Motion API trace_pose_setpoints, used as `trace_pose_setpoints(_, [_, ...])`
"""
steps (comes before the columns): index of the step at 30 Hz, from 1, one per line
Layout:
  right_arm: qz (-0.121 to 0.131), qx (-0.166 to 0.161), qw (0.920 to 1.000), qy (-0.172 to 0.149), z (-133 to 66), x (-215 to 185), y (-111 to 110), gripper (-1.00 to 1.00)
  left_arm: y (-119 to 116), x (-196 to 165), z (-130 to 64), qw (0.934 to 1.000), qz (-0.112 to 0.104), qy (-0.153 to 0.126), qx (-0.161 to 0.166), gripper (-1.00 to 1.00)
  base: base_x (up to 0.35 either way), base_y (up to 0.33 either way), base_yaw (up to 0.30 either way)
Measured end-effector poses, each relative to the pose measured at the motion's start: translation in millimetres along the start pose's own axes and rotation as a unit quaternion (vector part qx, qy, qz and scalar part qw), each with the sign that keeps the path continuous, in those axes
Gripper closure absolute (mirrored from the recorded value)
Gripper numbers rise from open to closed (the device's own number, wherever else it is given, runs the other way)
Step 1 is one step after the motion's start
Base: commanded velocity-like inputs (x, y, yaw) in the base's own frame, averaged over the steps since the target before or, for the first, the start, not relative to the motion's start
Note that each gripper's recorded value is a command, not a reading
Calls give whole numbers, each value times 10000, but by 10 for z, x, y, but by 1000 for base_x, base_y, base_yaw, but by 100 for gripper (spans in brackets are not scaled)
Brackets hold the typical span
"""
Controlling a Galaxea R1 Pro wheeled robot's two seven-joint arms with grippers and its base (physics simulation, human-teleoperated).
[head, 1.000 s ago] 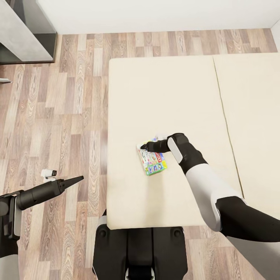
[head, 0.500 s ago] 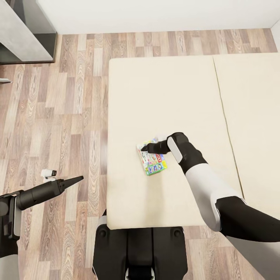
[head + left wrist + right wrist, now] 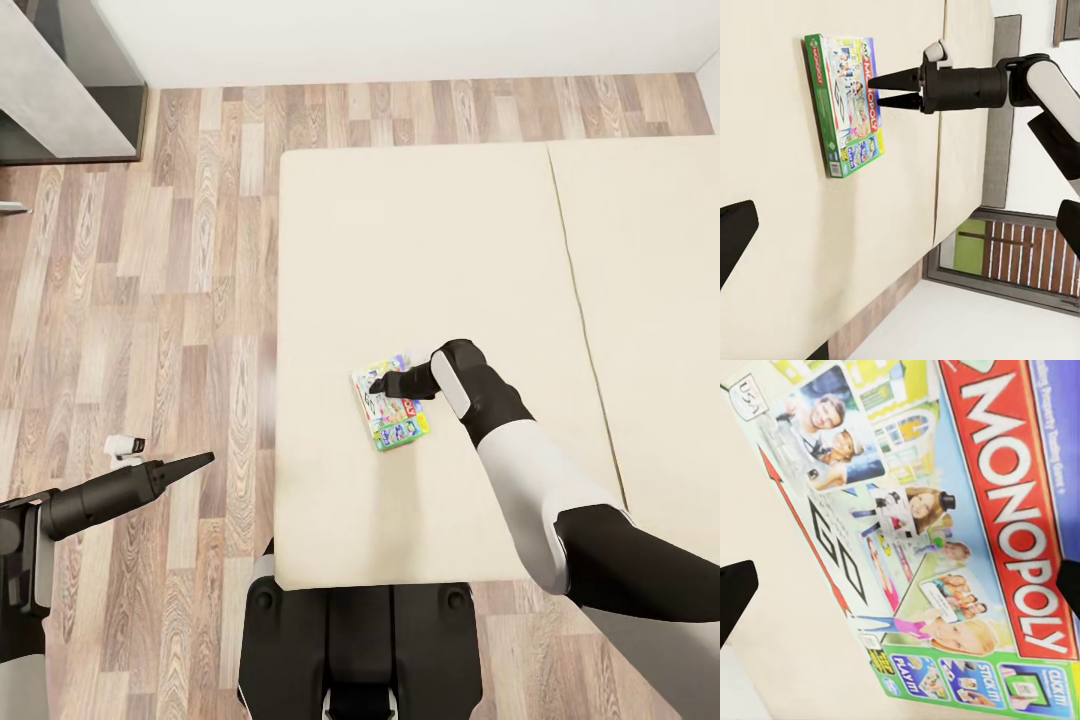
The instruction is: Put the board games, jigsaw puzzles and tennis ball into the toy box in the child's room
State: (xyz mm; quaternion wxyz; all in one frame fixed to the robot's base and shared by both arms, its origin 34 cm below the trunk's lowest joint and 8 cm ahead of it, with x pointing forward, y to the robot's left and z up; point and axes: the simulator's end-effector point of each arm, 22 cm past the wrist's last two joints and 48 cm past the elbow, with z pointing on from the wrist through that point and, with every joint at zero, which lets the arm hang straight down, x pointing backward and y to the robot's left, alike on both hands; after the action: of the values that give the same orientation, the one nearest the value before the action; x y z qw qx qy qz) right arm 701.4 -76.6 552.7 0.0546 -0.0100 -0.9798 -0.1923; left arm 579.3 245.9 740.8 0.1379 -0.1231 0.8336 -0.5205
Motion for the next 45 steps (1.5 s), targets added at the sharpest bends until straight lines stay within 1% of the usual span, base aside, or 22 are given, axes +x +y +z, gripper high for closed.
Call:
trace_pose_setpoints(6, [1, 1, 10000, 47, -16, 7, 4, -100, 7, -7, -14, 10000, 8, -1, -17, -100, 0, 0, 0])
trace_pose_setpoints(8, [-27, -8, 10000, 4, -61, -40, 25, -100, 20, -25, -44, 10000, 15, -26, -46, -100, 0, 0, 0])
trace_pose_setpoints(12, [-117, -39, 9997, -222, -206, -220, 94, -100, 41, -55, -92, 9999, 24, -73, -92, -100, 0, 0, 0])
trace_pose_setpoints(17, [-155, -57, 9993, -346, -280, -310, 125, -100, 47, -65, -106, 9999, 25, -91, -102, -100, 0, 0, 0])
trace_pose_setpoints(32, [-155, -4, 9992, -365, -300, -327, 63, -100, 48, -68, -110, 9999, 26, -96, -105, -100, 0, 0, 0])
trace_pose_setpoints(38, [-122, 186, 9991, -353, -297, -316, -57, -100, 48, -67, -110, 9999, 26, -95, -106, -100, 0, 0, 0])
trace_pose_setpoints(42, [-105, 393, 9985, -358, -303, -318, -165, -100, 49, -67, -110, 9999, 26, -94, -107, -100, 0, 0, 0])
trace_pose_setpoints(45, [-100, 454, 9983, -363, -306, -320, -196, -100, 49, -67, -110, 9999, 26, -94, -108, -100, 0, 0, 0])
